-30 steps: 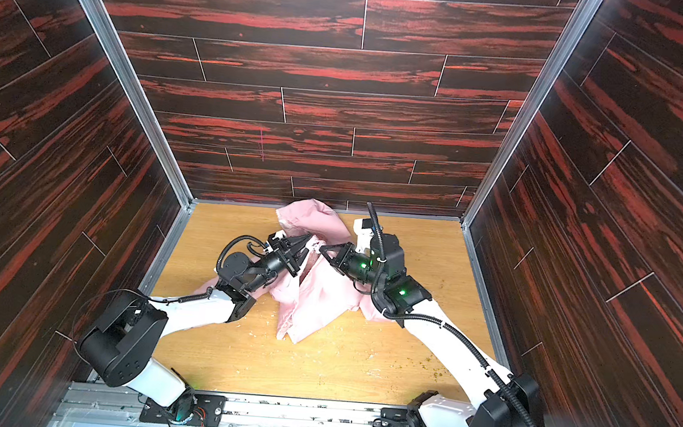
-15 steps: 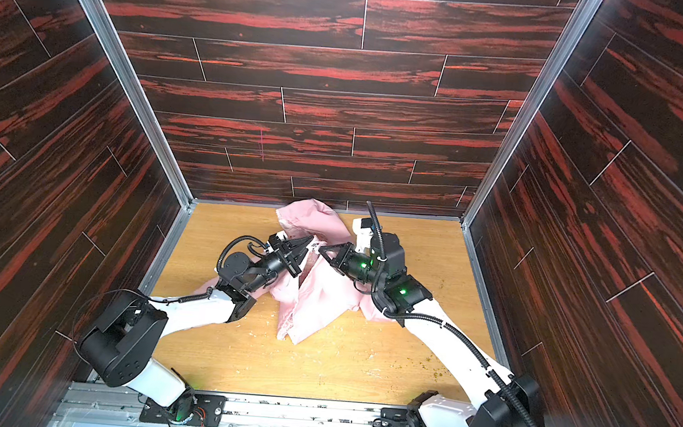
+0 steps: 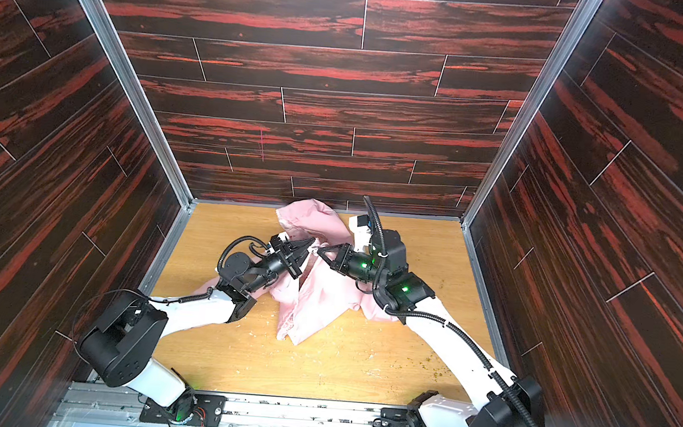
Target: Zip up the jacket
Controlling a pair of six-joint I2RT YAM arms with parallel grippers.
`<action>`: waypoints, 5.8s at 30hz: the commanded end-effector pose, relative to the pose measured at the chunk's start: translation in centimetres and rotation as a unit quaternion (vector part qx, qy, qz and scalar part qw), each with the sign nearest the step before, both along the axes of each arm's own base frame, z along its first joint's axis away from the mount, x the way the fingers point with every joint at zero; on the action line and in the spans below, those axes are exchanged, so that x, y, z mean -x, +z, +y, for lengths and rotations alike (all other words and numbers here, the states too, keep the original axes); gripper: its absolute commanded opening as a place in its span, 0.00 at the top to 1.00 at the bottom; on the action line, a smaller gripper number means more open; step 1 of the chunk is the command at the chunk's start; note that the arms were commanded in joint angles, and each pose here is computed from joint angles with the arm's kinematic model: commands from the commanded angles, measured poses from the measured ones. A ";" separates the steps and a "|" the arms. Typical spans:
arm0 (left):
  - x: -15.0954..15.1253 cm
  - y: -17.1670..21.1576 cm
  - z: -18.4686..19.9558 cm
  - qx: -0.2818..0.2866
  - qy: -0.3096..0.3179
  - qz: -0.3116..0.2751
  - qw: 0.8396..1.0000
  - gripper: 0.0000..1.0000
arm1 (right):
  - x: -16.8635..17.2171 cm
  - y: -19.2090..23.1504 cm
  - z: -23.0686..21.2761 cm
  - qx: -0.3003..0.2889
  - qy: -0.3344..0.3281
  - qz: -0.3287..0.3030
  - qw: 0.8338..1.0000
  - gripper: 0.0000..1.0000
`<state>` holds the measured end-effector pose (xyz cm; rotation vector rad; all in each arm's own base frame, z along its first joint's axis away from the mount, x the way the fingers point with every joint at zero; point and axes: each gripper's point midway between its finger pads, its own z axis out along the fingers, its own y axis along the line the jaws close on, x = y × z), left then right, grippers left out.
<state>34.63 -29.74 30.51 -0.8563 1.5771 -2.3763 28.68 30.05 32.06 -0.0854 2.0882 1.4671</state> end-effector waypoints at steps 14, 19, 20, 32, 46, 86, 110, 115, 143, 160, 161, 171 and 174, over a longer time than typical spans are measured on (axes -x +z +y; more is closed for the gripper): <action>-0.4 1.3 -1.0 0.028 -0.014 0.015 0.999 1.00 | 1.5 0.4 1.5 -0.031 0.044 0.015 0.998 1.00; -0.7 1.8 -0.6 0.038 -0.004 0.007 0.999 1.00 | 1.3 -1.7 1.1 -0.013 0.029 0.041 0.999 1.00; -0.7 1.8 -0.6 0.040 -0.003 0.006 0.999 1.00 | 1.3 -2.1 1.1 -0.011 0.027 0.044 0.999 1.00; -1.0 1.1 -1.4 0.040 -0.020 0.014 0.999 1.00 | 1.7 -1.5 2.0 -0.030 0.034 0.033 0.998 1.00; -0.7 0.0 -0.9 0.044 -0.015 0.020 0.999 1.00 | 1.3 -1.7 0.6 -0.013 0.013 0.038 0.999 1.00; 0.8 -3.9 -1.8 -0.053 -0.047 0.061 0.996 0.58 | 1.0 -2.3 -2.5 -0.004 -0.006 0.062 0.998 1.00; -0.2 -2.8 -2.3 -0.014 -0.046 0.045 0.998 1.00 | 0.6 -4.0 -2.3 -0.011 -0.017 0.098 0.995 1.00; -0.5 -2.7 -2.1 -0.007 -0.036 0.041 0.999 1.00 | 0.4 -4.6 -2.0 -0.014 -0.013 0.116 0.993 1.00; -3.9 -1.8 -3.1 0.015 -0.001 -0.032 0.999 1.00 | 2.7 -0.8 -4.6 -0.020 -0.039 0.103 0.994 0.17; -2.4 -6.4 -1.7 -0.031 -0.004 0.016 0.999 1.00 | 0.0 -17.7 -16.0 0.160 -0.221 0.325 0.905 0.25; -2.3 -6.6 -1.6 -0.032 -0.004 0.018 0.999 1.00 | -0.2 -18.4 -16.1 0.161 -0.224 0.328 0.904 0.25; -1.6 -7.1 -1.0 -0.034 -0.005 0.025 0.999 1.00 | -4.2 -23.6 -14.4 0.144 -0.221 0.352 0.898 0.26; -1.7 -7.1 -0.5 -0.030 0.000 0.026 0.999 1.00 | -5.9 -23.2 -13.7 0.144 -0.206 0.341 0.906 0.40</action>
